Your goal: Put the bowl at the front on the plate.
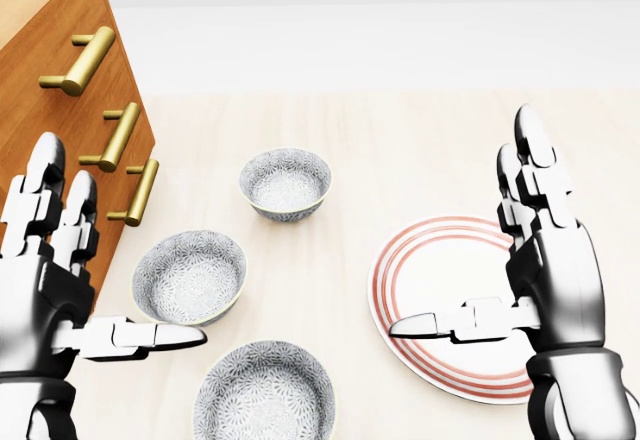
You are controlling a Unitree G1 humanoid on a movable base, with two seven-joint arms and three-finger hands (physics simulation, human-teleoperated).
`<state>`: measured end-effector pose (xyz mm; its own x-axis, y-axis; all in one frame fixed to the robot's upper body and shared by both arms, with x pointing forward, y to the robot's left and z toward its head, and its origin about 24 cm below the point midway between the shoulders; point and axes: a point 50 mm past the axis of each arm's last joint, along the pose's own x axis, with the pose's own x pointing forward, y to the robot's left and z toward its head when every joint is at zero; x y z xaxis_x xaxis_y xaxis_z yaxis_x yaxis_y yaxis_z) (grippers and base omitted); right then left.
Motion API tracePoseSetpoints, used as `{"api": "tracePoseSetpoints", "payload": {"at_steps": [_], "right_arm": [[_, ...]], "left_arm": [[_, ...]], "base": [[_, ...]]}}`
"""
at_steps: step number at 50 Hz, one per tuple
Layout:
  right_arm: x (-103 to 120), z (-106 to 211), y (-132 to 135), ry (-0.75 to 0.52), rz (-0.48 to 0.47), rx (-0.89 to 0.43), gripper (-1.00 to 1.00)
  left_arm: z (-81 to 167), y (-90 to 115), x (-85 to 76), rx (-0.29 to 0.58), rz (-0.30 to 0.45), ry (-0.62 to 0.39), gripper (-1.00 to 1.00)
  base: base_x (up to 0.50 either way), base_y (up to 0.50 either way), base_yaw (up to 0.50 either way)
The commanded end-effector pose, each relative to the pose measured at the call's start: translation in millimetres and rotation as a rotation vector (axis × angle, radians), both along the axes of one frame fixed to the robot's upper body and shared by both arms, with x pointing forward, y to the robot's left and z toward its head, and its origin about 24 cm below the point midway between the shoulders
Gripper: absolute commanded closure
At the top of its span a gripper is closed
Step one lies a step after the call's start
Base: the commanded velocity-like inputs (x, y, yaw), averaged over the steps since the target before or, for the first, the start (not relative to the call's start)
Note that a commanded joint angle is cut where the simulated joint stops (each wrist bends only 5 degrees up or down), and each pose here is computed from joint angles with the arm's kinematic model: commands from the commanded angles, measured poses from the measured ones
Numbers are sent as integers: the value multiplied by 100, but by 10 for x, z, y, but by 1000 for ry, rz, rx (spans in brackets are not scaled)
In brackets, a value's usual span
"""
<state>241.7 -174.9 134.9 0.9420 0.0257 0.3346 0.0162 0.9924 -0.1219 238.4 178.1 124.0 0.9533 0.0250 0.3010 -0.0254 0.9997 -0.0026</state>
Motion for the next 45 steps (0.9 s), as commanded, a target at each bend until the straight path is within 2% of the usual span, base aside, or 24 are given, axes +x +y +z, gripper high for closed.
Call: {"api": "tracePoseSetpoints", "payload": {"at_steps": [1,11,16,29,45], "right_arm": [[2,74,12,-26,1,-63,-100],[-10,63,48,-17,-5,-140,-100],[-2,25,107,1,-36,-244,-100],[-29,268,288,-116,-53,-342,-100],[2,234,542,-129,-103,-543,-100]], "left_arm": [[66,50,1,8,13,-28,-100],[89,77,11,11,20,-37,-100],[115,96,12,13,26,-47,-100],[123,129,18,17,36,-49,-100],[123,170,40,15,47,-47,-100]], "base": [[0,0,0],[0,0,0],[0,0,0],[0,0,0],[0,0,0]]}}
